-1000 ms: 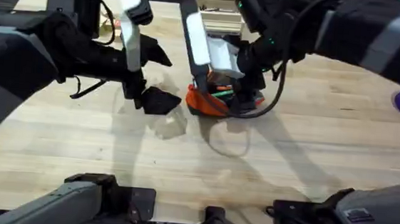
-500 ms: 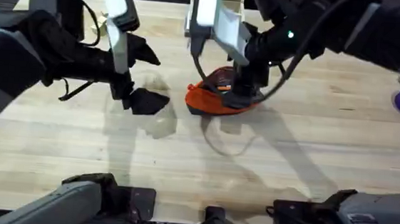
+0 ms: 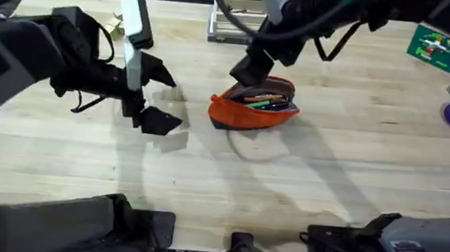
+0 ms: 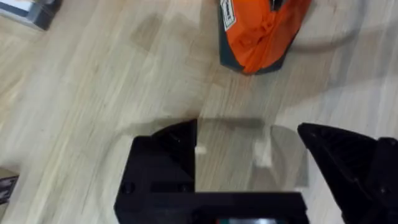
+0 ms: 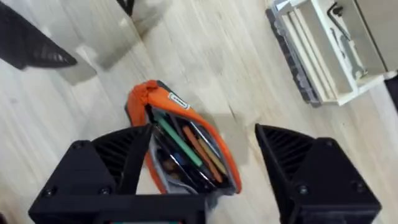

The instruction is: Unzip the bag, pick up the pens from the table one at a time and place them inside, then zip the bag closed.

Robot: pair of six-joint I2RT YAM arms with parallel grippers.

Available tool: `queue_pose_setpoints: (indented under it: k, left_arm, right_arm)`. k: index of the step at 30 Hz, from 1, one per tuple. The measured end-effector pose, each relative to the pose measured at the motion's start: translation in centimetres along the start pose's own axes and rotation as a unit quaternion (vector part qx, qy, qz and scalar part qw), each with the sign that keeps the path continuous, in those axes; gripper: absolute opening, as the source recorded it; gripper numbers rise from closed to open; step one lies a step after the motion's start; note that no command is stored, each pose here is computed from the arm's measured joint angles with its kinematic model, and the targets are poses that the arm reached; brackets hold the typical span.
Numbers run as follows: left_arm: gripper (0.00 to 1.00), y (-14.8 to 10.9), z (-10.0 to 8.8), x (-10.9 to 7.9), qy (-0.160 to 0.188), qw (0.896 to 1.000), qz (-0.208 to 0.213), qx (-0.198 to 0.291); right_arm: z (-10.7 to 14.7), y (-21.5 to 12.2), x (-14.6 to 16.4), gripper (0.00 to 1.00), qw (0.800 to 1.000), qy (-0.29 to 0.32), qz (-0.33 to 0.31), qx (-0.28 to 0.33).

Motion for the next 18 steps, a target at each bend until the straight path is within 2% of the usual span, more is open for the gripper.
queue_pose_setpoints:
  k: [7,14,18]
  left_arm:
    - [0.993,1.2,1.9,0.6,0.004,1.000,0.022,-0.019]
    - [0.993,2.0,3.4,1.0,-0.004,0.998,0.036,-0.057]
    - [0.993,2.3,3.6,1.0,-0.001,0.997,0.041,-0.068]
  right_arm:
    - [-1.7,-0.8,2.1,0.998,0.999,0.032,-0.015,-0.017]
    - [-2.8,-0.5,5.9,0.998,0.999,0.005,-0.047,-0.020]
    - [-3.1,-0.5,7.5,0.998,0.998,-0.011,-0.061,-0.021]
Point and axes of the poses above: each hand's point on the last joint's axis, 136 mm out from that joint toward the fingers, its own y axis out along the fingers, its own x axis along the line the jaws close on, z = x × y, the point moved 7 cm from there along -y, back along the fingers, and after that the axes turned 5 degrees about y, right-handed, at the moved point
